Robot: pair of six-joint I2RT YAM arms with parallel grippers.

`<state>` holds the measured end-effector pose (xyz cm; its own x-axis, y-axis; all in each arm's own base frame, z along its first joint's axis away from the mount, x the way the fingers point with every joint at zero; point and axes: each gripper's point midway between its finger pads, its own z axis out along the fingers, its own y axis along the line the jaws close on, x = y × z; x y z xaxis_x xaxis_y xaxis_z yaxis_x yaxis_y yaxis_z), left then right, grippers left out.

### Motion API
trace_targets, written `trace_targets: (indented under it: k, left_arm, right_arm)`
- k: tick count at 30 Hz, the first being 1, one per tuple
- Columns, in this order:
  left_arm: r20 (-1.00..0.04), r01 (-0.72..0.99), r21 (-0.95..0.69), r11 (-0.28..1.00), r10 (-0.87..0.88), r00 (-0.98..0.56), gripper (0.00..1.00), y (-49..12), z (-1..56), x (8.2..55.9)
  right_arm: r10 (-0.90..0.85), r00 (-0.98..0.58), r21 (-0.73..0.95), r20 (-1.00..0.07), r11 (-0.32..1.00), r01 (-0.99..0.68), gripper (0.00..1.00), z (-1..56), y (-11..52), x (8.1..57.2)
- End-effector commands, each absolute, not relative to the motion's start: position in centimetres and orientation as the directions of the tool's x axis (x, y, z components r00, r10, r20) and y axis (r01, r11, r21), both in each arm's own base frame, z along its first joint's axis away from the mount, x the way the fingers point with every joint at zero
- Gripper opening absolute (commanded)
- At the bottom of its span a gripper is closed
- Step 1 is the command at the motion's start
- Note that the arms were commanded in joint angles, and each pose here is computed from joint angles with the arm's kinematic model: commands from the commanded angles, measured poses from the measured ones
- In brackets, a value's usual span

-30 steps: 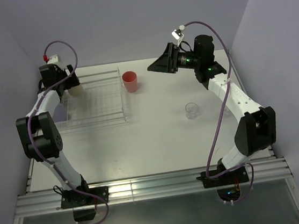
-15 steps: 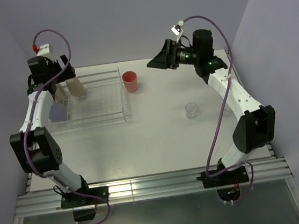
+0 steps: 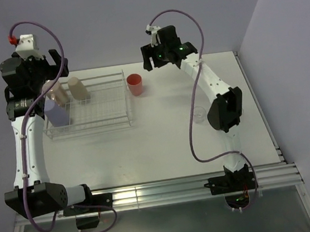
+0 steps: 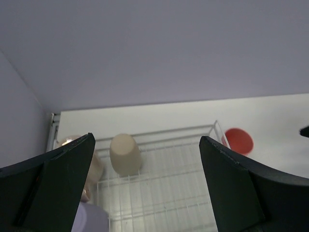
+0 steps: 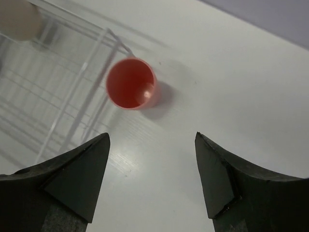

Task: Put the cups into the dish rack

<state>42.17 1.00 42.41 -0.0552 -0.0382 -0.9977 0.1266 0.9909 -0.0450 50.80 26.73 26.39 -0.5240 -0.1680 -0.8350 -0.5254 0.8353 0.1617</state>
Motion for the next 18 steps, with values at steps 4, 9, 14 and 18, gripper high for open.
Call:
trace_targets:
  k: [4, 9, 14, 18]
  left_arm:
    - [-0.981, 0.191, -0.102, 0.976, -0.067, -0.182, 0.99, -0.6, 37.9, 40.0]
    - [-0.971, 0.190, -0.134, 0.973, -0.091, -0.220, 0.99, -1.0, 36.0, 38.6]
    - [-0.965, 0.176, -0.150, 0.973, -0.105, -0.240, 0.99, -1.0, 34.6, 38.2]
    - [-0.963, 0.168, -0.148, 0.975, -0.104, -0.248, 0.99, -0.8, 34.1, 38.1]
  right_arm:
    - [-0.105, -0.553, 0.093, -0.827, 0.943, -0.318, 0.76, 23.6, 27.7, 52.6]
    - [0.042, -0.514, 0.183, -0.857, 0.956, -0.228, 0.73, 22.8, 29.1, 54.1]
    - [0.103, -0.503, 0.226, -0.858, 0.955, -0.190, 0.73, 21.4, 30.3, 55.1]
    - [0.112, -0.513, 0.223, -0.851, 0.962, -0.159, 0.70, 19.5, 30.9, 55.5]
